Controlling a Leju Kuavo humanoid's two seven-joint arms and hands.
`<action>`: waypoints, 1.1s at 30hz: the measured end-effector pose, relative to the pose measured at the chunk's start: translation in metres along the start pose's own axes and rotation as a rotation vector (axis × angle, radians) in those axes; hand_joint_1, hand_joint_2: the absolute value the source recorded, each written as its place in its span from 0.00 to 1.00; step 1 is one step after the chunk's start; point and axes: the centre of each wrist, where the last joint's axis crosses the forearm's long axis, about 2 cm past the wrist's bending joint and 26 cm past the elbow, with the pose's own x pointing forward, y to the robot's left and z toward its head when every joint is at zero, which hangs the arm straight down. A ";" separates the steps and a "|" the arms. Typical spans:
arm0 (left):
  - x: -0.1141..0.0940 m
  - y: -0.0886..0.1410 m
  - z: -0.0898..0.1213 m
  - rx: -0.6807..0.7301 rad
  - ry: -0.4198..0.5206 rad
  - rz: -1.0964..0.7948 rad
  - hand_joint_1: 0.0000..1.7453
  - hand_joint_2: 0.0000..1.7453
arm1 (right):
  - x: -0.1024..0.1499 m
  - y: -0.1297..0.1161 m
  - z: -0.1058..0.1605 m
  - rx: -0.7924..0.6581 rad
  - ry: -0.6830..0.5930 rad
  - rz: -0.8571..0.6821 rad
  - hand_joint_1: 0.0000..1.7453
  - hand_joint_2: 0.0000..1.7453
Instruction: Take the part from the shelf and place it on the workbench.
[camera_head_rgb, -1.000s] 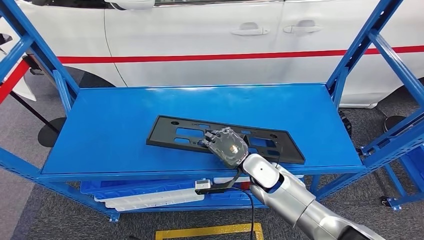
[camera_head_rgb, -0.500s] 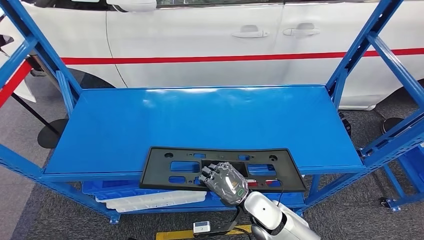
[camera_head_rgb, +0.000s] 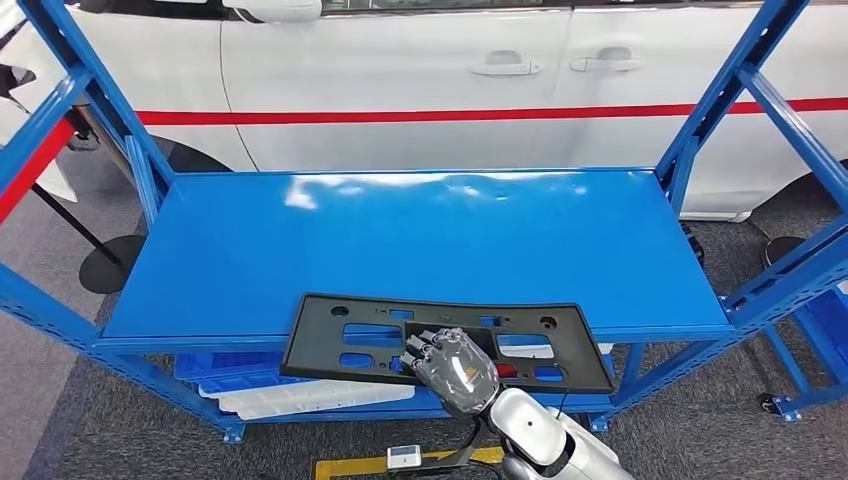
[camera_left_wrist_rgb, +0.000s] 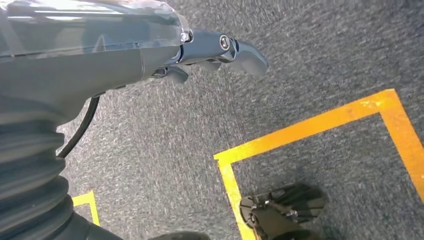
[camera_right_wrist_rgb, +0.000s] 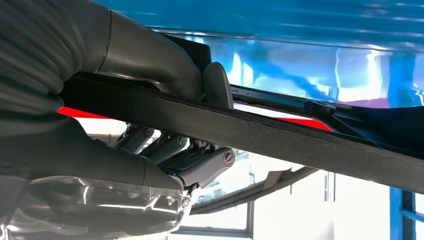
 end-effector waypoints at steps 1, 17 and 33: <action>0.001 0.000 0.000 0.000 -0.002 0.000 0.00 1.00 | 0.000 0.000 0.000 -0.002 -0.002 0.002 1.00 1.00; 0.005 0.003 -0.001 0.010 -0.014 -0.007 0.00 1.00 | 0.001 -0.001 -0.003 -0.022 0.002 0.000 1.00 1.00; 0.003 0.003 -0.001 0.022 -0.022 0.000 0.00 1.00 | 0.003 0.001 -0.005 -0.032 -0.002 -0.022 1.00 1.00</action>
